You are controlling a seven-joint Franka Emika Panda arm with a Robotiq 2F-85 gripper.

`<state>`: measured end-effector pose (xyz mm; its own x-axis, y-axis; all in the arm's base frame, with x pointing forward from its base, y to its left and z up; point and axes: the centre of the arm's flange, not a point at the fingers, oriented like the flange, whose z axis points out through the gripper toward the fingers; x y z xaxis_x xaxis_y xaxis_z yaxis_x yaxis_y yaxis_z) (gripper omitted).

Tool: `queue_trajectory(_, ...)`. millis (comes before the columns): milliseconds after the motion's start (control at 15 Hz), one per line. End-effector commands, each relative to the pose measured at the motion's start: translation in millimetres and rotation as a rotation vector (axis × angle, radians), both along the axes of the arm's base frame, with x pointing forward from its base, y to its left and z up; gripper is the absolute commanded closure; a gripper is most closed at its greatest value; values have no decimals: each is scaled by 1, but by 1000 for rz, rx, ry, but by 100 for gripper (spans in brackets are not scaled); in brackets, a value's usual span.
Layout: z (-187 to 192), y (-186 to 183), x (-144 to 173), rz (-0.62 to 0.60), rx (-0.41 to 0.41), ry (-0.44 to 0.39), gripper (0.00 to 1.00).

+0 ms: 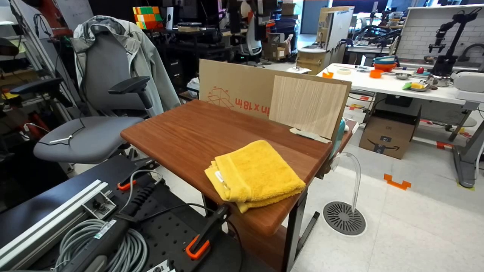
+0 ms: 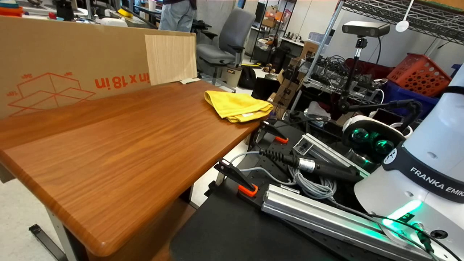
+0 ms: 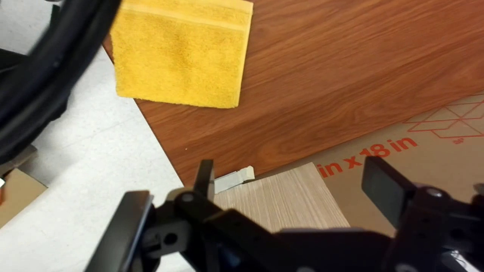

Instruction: Wipe the table with the yellow towel

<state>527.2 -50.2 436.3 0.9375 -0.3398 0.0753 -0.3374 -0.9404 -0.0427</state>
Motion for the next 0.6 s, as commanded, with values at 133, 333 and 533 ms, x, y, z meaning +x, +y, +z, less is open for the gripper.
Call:
queue_trajectory(133,-111,-17,4,-100,-167,124,0)
queue_trajectory(333,-164,-35,-14,-130,-174,185,0)
queue_trajectory(533,-194,-54,-27,-140,-87,177,0)
